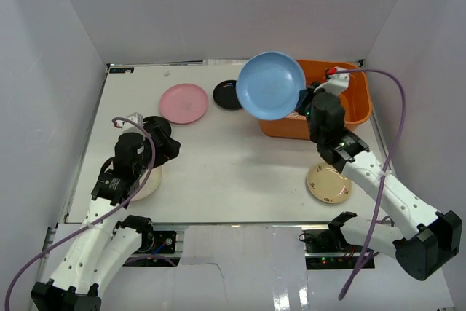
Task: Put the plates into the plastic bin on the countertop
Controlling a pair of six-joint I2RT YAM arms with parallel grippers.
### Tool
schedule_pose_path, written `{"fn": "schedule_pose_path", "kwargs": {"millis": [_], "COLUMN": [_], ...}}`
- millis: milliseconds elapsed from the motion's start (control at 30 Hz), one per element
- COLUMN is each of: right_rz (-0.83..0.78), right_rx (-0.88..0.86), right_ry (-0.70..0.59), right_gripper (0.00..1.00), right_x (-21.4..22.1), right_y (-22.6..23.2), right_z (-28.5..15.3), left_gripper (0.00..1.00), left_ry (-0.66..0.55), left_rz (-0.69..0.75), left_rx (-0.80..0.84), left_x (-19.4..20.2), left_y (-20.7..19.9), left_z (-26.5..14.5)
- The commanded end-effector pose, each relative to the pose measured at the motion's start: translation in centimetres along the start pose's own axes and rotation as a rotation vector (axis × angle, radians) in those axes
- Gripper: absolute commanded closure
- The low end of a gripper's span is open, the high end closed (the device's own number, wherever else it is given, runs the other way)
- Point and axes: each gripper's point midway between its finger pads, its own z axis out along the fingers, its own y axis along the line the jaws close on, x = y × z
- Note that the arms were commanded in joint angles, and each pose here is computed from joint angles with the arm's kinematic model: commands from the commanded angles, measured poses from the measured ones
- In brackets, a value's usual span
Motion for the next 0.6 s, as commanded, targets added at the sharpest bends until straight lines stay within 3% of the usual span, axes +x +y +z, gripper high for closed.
{"fn": "schedule_pose_path", "kwargs": {"millis": [0, 167, 400, 500, 533, 567], "right_rz": [-0.136, -0.088, -0.066, -0.063, -0.053, -0.047], "right_rx": [0.119, 0.264, 0.308, 0.264, 0.235, 0.214], "right_ry": [0.005, 0.094, 0.180, 0.207, 0.181, 0.171], "right_gripper": [0.92, 0.92, 0.92, 0.78, 0.60, 0.52], "right_x": [-2.3, -0.7, 2.3, 3.5, 3.0, 2.8], "right_y": [-5.2, -12.3, -15.2, -14.7, -14.2, -13.8], "right_z": [2.3, 6.7, 9.3, 9.2, 9.4, 9.2], "left_gripper": [0.06, 0.09, 0.15, 0.17, 0.18, 0.19], "left_ry": [0.023, 0.056, 0.151, 0.197, 0.205, 0.227], "left_rz": [-0.081, -0.057, -0.004, 0.012, 0.015, 0.022], "left_rx": [-0.284, -0.459, -0.641, -0.672, -0.679, -0.693], "left_x": [0.7, 1.8, 4.3, 5.2, 5.3, 5.8], "left_y": [4.6, 7.7, 11.3, 12.0, 12.1, 12.4], "left_z": [-0.2, 0.8, 3.4, 4.4, 4.6, 5.0]}}
